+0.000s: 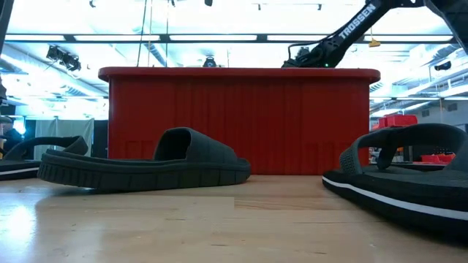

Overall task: Pick and place slides into bin
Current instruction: Put the pink slide into the red bin, then put the top black slide into the red bin

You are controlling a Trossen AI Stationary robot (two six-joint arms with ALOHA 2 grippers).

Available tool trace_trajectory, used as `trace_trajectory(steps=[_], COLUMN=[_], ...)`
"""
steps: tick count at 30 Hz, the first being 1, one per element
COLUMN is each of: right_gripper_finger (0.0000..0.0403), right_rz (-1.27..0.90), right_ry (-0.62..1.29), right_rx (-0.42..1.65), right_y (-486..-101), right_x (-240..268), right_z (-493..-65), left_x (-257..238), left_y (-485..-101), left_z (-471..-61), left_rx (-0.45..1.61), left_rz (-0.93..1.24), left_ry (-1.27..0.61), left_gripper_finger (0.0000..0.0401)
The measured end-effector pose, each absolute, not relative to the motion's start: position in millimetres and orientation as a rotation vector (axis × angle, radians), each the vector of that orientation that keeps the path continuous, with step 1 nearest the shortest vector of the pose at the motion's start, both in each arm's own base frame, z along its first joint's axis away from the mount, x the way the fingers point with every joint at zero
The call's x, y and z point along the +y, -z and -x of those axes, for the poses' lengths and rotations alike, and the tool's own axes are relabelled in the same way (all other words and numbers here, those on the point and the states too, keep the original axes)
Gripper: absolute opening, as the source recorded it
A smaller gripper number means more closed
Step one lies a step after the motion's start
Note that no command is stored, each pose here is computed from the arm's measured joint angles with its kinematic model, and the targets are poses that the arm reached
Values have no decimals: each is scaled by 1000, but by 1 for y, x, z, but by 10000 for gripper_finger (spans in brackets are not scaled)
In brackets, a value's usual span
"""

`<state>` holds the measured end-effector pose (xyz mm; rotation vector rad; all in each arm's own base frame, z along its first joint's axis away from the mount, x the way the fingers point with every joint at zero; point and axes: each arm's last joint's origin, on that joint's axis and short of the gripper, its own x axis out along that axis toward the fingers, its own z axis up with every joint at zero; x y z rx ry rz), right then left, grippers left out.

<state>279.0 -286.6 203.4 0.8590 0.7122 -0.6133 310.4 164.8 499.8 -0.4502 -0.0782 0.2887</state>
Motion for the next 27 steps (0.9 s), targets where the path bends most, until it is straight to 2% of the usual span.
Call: trace_trajectory(steps=[7,20,27], right_gripper_finger=[68,184,187], right_rz=[-815,-797,-735], right_ry=[688,707,691], right_rx=[689,694,592], right_y=[-204,-206,-251], right_x=[-299,-299,-283], right_z=[-269,-266,-262], left_x=[165,164,162], left_y=[-494,-492,-492], left_z=[-311,-311,-312], left_rx=[-27,-8,-1], left_rz=[469,476,478], left_ry=[-302,-303,-297], left_gripper_finger=[107,107,107])
